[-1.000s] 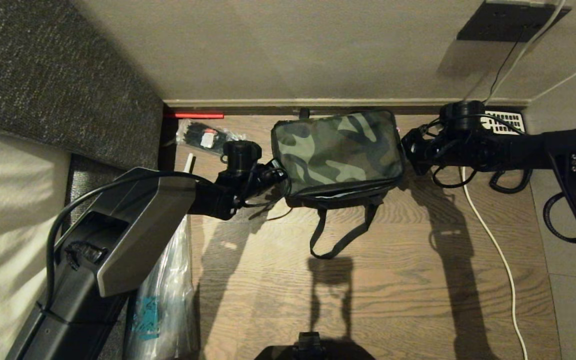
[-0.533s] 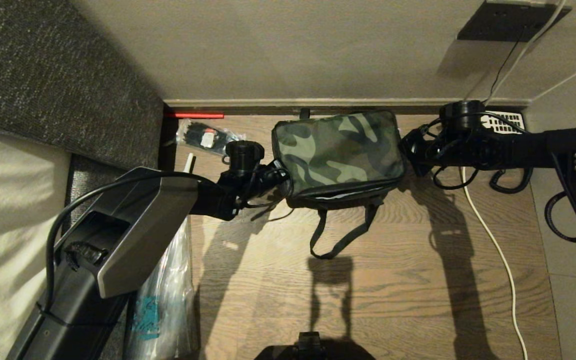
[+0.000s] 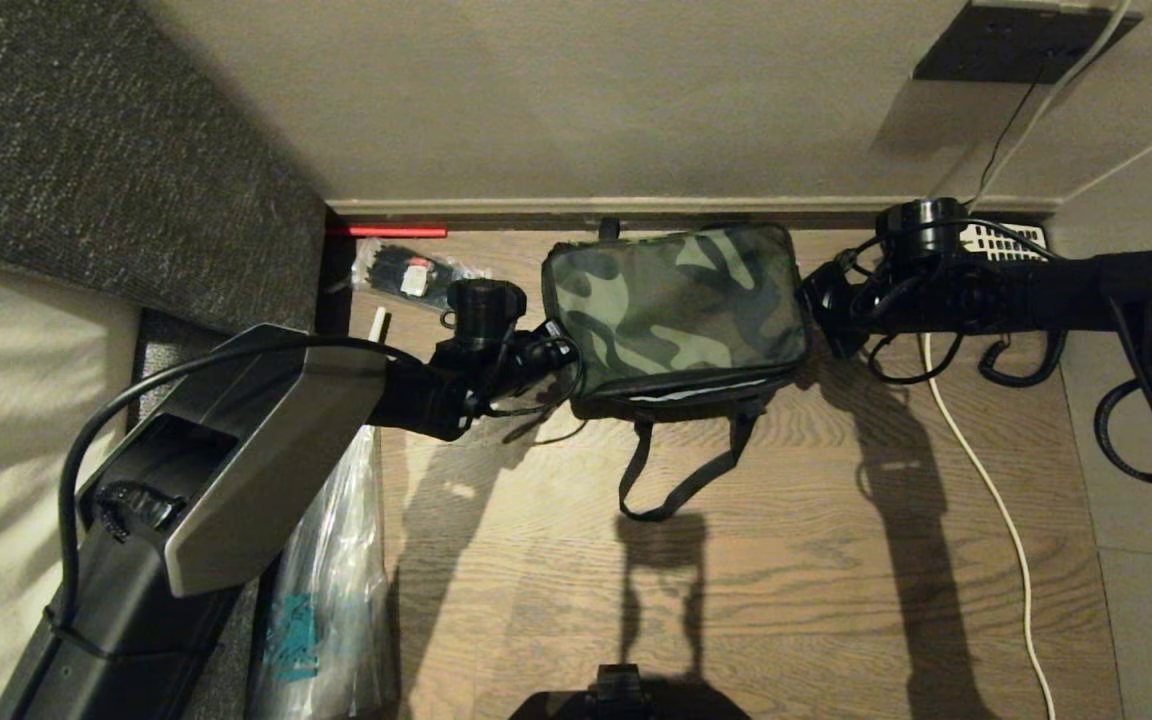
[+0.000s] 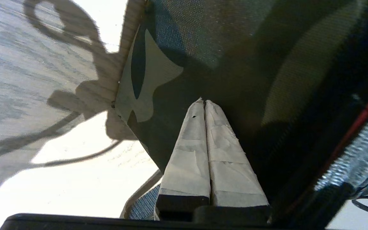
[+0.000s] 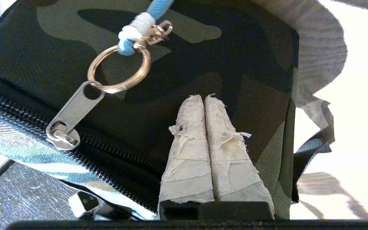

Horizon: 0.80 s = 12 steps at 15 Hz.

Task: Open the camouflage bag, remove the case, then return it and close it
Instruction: Open the top of the storage box

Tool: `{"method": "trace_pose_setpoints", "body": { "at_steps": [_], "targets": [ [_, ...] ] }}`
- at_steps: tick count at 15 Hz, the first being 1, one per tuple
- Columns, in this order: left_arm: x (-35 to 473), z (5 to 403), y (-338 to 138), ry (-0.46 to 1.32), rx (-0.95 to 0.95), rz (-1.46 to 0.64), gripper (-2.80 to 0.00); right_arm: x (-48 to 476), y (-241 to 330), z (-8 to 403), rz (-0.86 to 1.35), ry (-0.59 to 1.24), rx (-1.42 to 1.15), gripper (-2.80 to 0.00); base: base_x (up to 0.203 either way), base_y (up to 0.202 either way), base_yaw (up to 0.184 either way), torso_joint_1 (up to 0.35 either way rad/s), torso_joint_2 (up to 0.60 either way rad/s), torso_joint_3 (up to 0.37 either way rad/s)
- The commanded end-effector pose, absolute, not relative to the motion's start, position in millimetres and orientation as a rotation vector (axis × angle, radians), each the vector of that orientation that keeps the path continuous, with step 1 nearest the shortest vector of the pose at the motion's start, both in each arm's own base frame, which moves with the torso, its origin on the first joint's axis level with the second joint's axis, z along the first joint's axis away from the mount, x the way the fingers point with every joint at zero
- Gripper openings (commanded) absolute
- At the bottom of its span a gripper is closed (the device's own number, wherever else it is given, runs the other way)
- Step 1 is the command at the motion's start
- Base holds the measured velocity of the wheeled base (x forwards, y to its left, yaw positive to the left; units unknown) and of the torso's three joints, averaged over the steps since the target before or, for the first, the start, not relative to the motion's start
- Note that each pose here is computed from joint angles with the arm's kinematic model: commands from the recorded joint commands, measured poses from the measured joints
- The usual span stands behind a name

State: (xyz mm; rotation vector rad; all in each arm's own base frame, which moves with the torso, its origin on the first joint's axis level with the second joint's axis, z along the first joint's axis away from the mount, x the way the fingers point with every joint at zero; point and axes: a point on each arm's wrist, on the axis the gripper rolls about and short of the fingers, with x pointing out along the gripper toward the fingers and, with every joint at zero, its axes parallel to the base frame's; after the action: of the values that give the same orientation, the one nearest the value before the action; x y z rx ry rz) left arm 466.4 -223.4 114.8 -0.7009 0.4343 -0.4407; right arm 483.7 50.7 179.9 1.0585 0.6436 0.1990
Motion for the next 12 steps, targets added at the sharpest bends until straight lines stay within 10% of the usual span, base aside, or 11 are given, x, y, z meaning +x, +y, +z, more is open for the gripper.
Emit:
{"method": "trace_pose_setpoints", "body": {
  "at_steps": [1, 12],
  "targets": [
    [462.6, 127.1, -222.7, 0.419, -0.72, -0.45, -2.8, 479.9, 55.1, 187.4, 0.217, 0.644, 1.062, -2.8, 0.0, 0.0, 0.0, 0.0, 0.0, 0.0],
    [432.8, 164.9, -221.3, 0.412, -0.737, -0.475, -2.8, 455.2, 73.8, 216.8, 0.235, 0.677, 1.052, -2.8, 0.0, 0.0, 0.0, 0.0, 0.0, 0.0]
  ]
}}
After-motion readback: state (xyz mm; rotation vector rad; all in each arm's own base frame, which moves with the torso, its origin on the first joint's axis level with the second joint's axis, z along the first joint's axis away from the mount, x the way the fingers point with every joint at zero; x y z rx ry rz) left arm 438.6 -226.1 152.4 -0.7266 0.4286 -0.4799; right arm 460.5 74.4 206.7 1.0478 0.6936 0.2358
